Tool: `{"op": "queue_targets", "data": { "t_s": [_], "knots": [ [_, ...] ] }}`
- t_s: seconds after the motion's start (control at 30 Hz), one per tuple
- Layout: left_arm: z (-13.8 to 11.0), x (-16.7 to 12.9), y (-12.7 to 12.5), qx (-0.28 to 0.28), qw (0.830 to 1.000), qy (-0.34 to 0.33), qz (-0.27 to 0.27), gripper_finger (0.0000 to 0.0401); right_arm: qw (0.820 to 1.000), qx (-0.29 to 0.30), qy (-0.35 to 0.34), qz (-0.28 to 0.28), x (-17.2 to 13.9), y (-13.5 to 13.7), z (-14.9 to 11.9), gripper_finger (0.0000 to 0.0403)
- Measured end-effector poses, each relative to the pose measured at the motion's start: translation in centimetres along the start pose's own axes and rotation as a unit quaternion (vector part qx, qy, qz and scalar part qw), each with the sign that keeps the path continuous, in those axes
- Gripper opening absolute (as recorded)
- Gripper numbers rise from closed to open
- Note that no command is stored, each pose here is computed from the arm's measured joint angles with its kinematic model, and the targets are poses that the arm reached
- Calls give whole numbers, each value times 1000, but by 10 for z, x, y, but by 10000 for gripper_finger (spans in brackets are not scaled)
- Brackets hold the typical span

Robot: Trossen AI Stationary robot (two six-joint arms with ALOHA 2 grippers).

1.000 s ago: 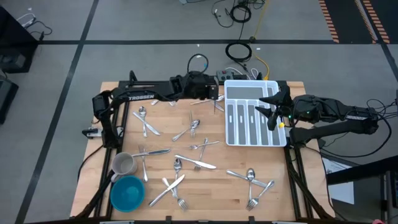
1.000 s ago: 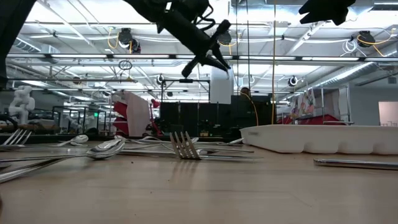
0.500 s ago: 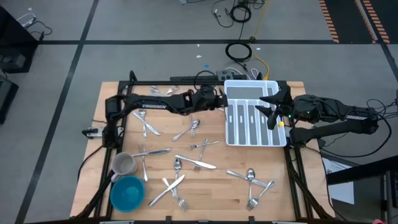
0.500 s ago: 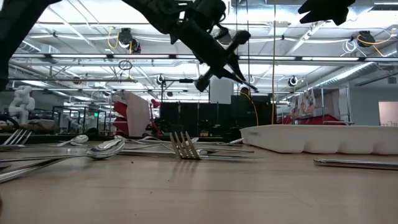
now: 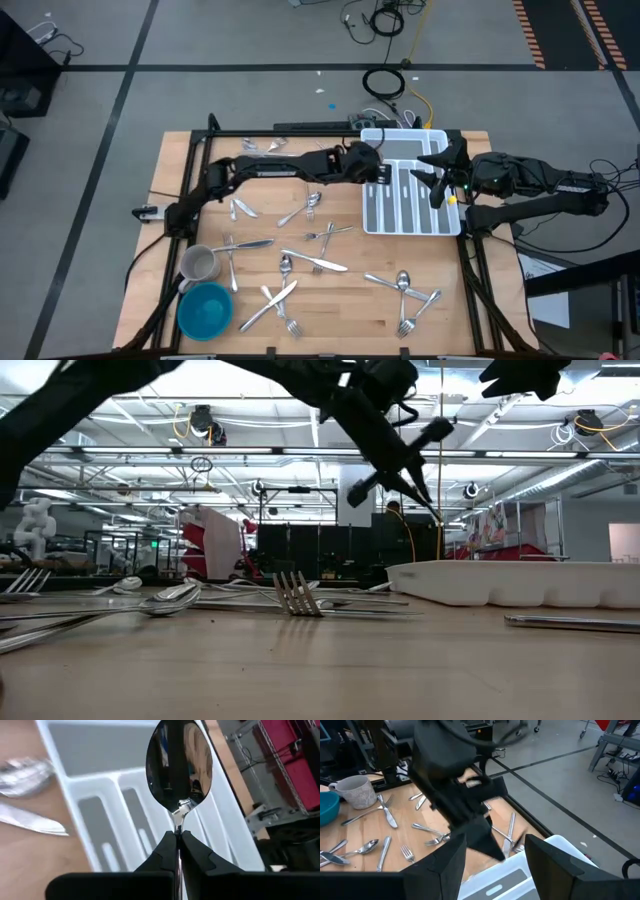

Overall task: Sort silverware
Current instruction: Put the spoon into the silverware tray

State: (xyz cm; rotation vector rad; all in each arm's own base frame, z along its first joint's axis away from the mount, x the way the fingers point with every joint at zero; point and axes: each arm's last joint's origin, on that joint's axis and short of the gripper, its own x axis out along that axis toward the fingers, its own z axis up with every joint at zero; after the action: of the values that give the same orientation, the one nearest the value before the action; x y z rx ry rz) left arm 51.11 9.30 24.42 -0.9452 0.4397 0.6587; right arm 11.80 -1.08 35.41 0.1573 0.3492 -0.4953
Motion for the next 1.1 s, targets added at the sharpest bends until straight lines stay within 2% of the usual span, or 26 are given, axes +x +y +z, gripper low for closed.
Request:
{"op": "queue_targets", "data": {
  "t_s": [0.07,0.2,0.3,0.5,0.7,0.97,1.1],
  "knots": [
    [-4,8,0,-9,1000,13,1,10,1000,-1,0,0,0,0,0,196],
    [-18,26,17,-47,996,60,49,10,1000,-6,0,0,0,0,0,196],
    [-22,34,23,-58,994,69,59,10,1000,-10,1,0,0,0,0,196],
    [-20,35,21,-78,994,61,47,10,1000,-12,1,0,0,0,0,196],
    [-7,30,3,-96,995,27,-11,10,1000,-14,3,0,0,0,-1,196],
    [-2,31,-2,-105,994,-8,-28,10,1000,-15,4,-1,0,0,-1,196],
    [-10,40,2,-111,993,8,-26,10,1000,-16,4,-1,0,0,-1,196]
  ]
}}
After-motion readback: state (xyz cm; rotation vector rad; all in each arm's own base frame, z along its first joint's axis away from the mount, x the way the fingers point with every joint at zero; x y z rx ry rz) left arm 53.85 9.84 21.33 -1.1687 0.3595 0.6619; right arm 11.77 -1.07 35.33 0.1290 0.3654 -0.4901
